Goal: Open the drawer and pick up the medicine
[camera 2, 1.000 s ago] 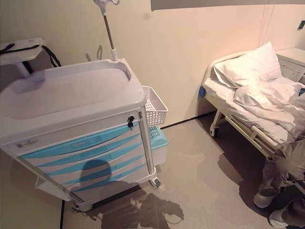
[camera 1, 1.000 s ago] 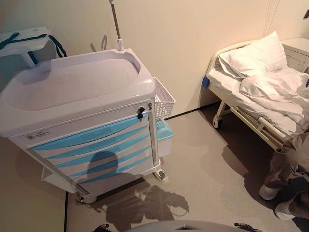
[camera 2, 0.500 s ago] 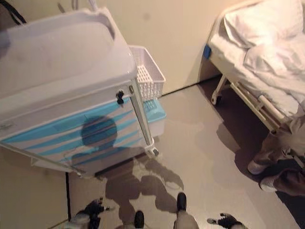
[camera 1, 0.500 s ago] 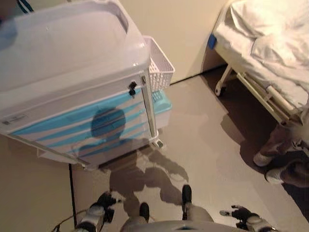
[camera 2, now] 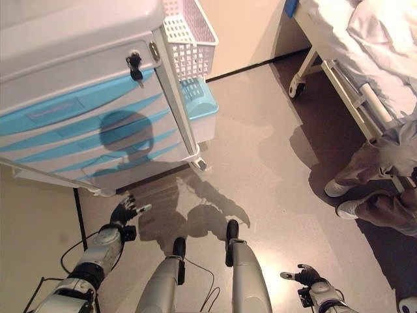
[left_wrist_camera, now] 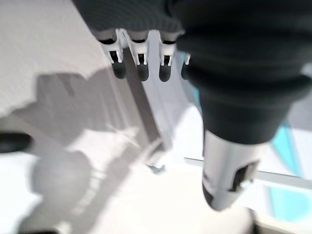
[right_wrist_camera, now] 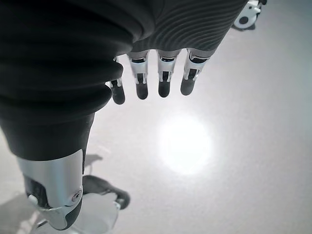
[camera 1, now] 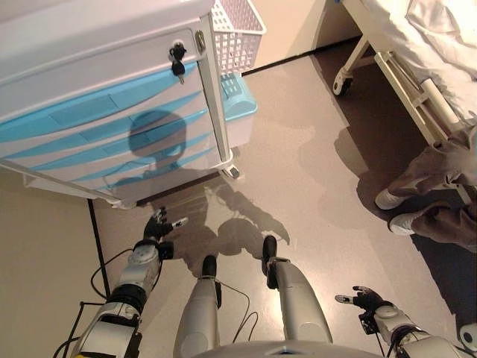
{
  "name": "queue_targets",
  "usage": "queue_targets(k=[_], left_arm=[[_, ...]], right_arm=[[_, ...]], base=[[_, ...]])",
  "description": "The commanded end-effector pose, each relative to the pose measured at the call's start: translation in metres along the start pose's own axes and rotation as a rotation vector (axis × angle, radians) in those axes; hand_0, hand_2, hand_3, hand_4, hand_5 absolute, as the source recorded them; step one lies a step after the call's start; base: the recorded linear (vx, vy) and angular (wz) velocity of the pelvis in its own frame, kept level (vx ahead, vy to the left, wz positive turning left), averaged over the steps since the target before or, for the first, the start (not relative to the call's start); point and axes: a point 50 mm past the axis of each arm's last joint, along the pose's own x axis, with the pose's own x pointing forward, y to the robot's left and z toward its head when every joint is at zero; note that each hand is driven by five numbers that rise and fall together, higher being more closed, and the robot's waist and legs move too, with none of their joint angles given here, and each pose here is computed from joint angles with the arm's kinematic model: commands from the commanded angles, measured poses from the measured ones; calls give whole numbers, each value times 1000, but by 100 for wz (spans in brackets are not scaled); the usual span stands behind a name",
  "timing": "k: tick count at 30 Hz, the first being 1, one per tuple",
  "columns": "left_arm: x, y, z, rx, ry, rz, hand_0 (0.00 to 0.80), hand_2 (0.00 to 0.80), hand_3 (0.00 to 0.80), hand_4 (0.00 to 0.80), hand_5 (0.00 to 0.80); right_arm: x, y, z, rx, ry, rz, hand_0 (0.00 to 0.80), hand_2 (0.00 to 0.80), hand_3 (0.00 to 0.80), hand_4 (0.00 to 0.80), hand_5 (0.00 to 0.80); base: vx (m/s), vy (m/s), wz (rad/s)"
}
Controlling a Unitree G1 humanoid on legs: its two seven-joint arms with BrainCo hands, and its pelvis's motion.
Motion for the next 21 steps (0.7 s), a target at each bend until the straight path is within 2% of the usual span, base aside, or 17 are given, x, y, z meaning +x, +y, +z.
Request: queue_targets(k=[1,7,9,16,21], left_arm=[[0,12,14,-112,-87,75,0,0,0,0,0],[4,5,34,-272,-164,80,0,0,0,0,0],[2,4,39,-394,-199,84,0,0,0,0,0],[1,6,63,-626,-316,106,0,0,0,0,0],[-1,7,80,-689,-387,95,0,0,0,0,0]], right_arm=[[-3,-3,-20,-11,40,-14,0,0,0,0,0],[-3,3,-18,-10,29,-3,0,0,0,0,0],[-3,3,-19,-13,31,-4,0,0,0,0,0],[-2,5,-11,-26,9,0,0,0,0,0,0],[-2,8,-6,-26,-7,8,0,0,0,0,0]], base=[[-36,-10,-11],[-24,-5,9],[8,-7,5],[5,-2,0],[4,-5,1]])
